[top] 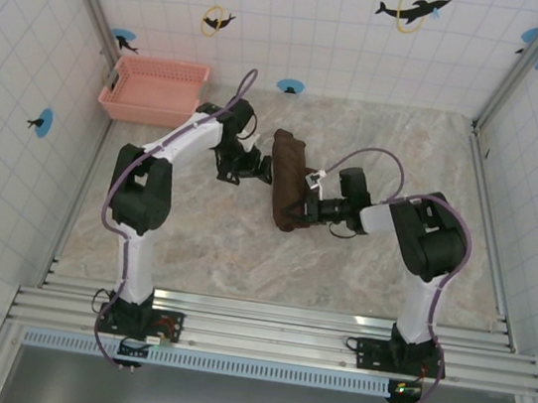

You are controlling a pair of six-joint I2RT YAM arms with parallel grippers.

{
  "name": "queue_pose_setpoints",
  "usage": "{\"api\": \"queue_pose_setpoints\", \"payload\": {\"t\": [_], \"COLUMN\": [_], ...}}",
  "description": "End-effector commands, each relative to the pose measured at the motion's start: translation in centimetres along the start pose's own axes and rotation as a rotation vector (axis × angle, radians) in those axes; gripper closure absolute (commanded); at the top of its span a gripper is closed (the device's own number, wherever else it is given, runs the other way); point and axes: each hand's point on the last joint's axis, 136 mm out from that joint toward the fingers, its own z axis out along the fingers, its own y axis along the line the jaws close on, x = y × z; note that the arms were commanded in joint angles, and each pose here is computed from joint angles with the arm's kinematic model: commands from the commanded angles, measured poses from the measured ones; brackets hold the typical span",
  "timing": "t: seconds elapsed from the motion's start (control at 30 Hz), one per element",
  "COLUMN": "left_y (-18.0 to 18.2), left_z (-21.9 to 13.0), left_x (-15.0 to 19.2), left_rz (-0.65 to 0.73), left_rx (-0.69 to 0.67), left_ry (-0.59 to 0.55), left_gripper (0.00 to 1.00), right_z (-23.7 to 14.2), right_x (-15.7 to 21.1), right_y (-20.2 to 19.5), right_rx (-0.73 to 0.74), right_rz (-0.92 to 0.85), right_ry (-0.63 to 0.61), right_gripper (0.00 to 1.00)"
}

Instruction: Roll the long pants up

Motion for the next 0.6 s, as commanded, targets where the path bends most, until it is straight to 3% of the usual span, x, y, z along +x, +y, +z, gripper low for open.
{"api": "queue_pose_setpoints", "payload": {"t": [0.0, 0.13, 0.4, 0.57], "left_y": [-2.8, -4.4, -5.7, -5.9], "left_z": [0.3, 0.5, 3.4, 5.0], "left_x": [-2.9, -4.9, -6.7, -6.2], "left_rz": [-0.051, -0.075, -0.114, -0.113], "left_rx": [0.161, 0.271, 0.409, 0.403], "left_ry": [-0.107, -0.177, -0.147, -0.085], "left_gripper": [0.03, 0.02, 0.03, 0.02], "right_z": [-0.5, -0.5, -0.9, -1.3], "right_x": [5.1, 6.5, 7.2, 6.8], "right_y": [-6.4, -7.4, -8.5, -9.2], "right_rx": [0.182, 0.174, 0.152, 0.143], "right_rz": [0.271, 0.313, 0.346, 0.37], "right_ry": [0.052, 0.081, 0.108, 0.107], "right_gripper": [0.82, 0.83, 0.83, 0.82]}}
